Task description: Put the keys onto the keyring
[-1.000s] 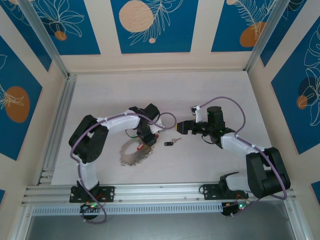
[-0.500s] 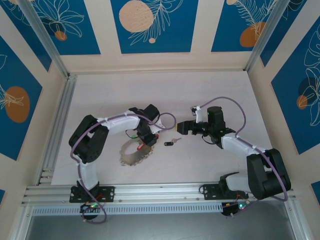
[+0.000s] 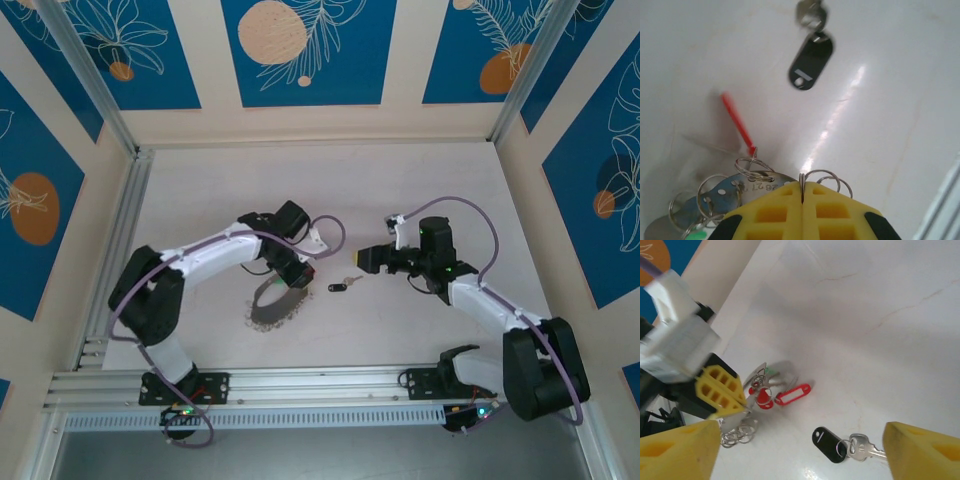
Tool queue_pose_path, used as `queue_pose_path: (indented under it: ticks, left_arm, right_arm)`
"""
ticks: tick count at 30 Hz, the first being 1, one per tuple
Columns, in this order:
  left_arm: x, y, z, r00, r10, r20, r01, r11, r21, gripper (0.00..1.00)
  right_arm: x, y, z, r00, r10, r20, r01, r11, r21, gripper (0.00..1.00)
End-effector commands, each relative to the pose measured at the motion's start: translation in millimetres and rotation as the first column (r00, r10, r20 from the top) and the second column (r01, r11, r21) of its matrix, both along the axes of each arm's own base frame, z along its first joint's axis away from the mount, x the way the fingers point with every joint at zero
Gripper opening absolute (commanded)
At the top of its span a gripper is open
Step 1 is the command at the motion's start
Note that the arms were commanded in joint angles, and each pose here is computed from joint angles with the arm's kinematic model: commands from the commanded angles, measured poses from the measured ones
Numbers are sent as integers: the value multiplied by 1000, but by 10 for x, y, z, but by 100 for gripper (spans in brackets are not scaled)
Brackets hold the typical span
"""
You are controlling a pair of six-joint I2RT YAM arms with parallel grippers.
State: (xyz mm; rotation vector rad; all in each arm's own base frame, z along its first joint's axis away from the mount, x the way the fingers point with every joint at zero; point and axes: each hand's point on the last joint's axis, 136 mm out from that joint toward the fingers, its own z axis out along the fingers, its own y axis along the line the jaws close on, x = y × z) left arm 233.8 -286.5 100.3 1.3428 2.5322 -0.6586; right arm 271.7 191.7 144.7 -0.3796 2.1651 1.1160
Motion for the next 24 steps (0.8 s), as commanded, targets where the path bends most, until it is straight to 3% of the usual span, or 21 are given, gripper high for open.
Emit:
queue_pose_path:
  ticks: [1, 6, 11, 17, 24]
  left_arm:
    - [-136, -62, 471, 997, -78, 29, 82, 984, -161, 0]
    - [-295, -122, 1052, 985, -136, 107, 163, 934, -317, 0]
    - [-417, -132, 1528, 971, -152, 187, 220, 875, -431, 0]
    - [-592, -117, 1927, 959, -182, 218, 273, 806, -525, 0]
    - [-692, -121, 2227, 949, -195, 248, 307, 751, -585, 0]
  right_arm:
    - [-261, 148, 214, 989, 129, 72, -131, 991, 31, 79]
    - [-684, 477, 712, 915, 327, 236, -358, 928, 101, 68]
    - [-968, 721, 1032, 830, 453, 325, -501, 862, 77, 58]
    - [-1121, 823, 1276, 781, 503, 371, -565, 821, 77, 46]
    - [-1203, 878, 1469, 740, 533, 409, -611, 787, 80, 40]
